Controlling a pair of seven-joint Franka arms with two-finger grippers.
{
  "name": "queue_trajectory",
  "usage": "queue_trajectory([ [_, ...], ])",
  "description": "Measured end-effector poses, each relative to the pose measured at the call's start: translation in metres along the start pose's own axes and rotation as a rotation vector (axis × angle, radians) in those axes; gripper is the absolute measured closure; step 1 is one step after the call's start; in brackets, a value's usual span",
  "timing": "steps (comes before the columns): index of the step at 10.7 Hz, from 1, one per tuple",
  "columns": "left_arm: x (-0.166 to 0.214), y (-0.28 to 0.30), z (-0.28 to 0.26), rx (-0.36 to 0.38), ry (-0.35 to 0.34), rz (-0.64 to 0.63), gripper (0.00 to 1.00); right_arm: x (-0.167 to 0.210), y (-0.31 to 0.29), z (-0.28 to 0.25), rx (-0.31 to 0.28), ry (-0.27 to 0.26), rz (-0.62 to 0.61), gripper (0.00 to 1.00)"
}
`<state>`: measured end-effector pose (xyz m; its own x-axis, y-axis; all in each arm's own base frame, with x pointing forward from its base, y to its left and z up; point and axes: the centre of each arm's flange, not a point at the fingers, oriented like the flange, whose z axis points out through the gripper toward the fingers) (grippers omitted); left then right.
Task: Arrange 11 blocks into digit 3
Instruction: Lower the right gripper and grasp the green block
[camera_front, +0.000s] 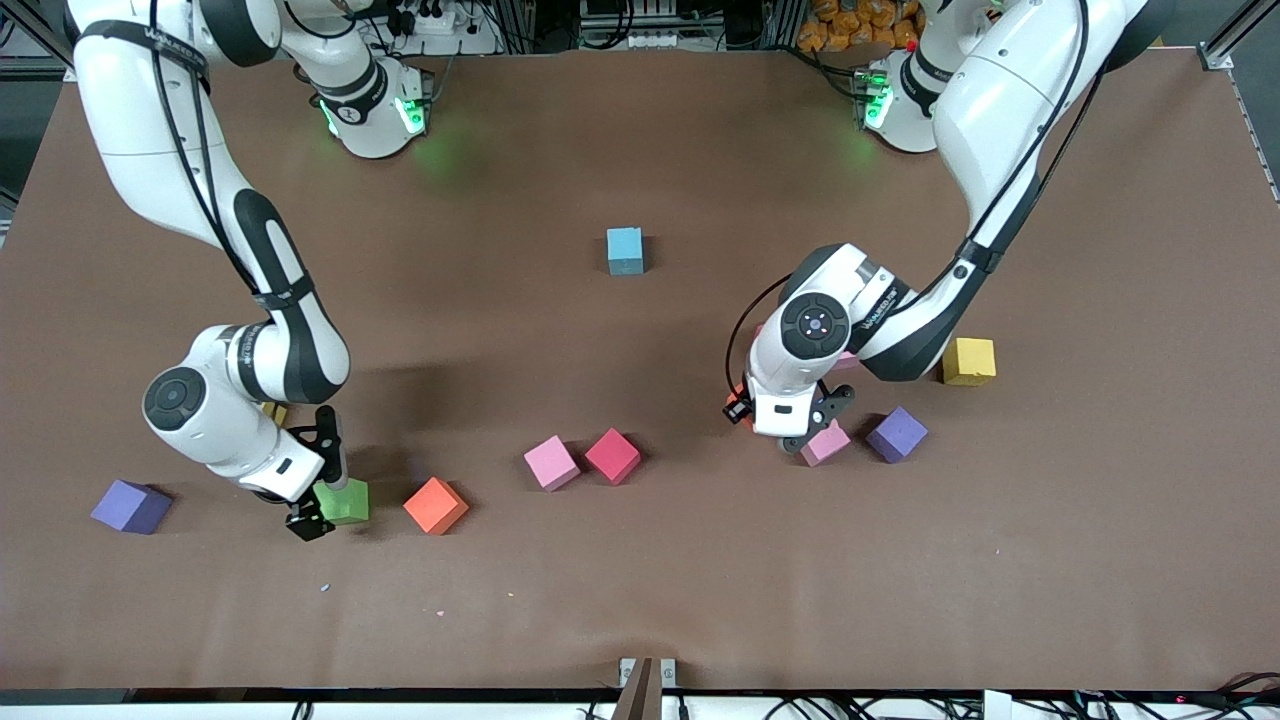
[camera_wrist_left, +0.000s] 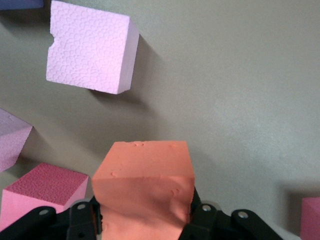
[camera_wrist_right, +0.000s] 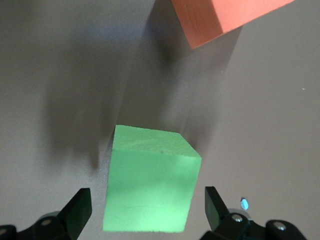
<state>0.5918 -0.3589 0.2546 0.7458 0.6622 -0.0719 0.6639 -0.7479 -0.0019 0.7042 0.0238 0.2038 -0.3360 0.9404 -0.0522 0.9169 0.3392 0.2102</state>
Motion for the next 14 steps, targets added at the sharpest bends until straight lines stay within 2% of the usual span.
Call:
queue_trajectory([
  [4, 0.006, -0.002, -0.001, -0.004, -0.023, -0.054, 0.40, 0.000, -0.003, 0.009, 0.005, 0.002, -0.006, 0.00],
  [9, 0.006, -0.002, -0.001, -0.004, -0.023, -0.076, 0.40, -0.011, -0.009, 0.019, -0.018, 0.023, -0.010, 0.01],
  [10, 0.006, -0.002, -0.001, -0.004, -0.024, -0.076, 0.40, -0.009, -0.009, 0.020, -0.018, 0.025, -0.013, 0.09],
  [11, 0.006, -0.002, -0.001, -0.003, -0.023, -0.077, 0.40, -0.008, -0.009, 0.020, -0.019, 0.026, -0.013, 0.12],
  [13, 0.007, -0.003, -0.001, -0.001, -0.023, -0.077, 0.40, -0.007, -0.008, 0.019, -0.022, 0.027, -0.014, 0.37],
  [14, 0.007, -0.003, -0.001, 0.000, -0.023, -0.077, 0.40, -0.006, -0.006, 0.018, -0.024, 0.028, -0.016, 0.43],
])
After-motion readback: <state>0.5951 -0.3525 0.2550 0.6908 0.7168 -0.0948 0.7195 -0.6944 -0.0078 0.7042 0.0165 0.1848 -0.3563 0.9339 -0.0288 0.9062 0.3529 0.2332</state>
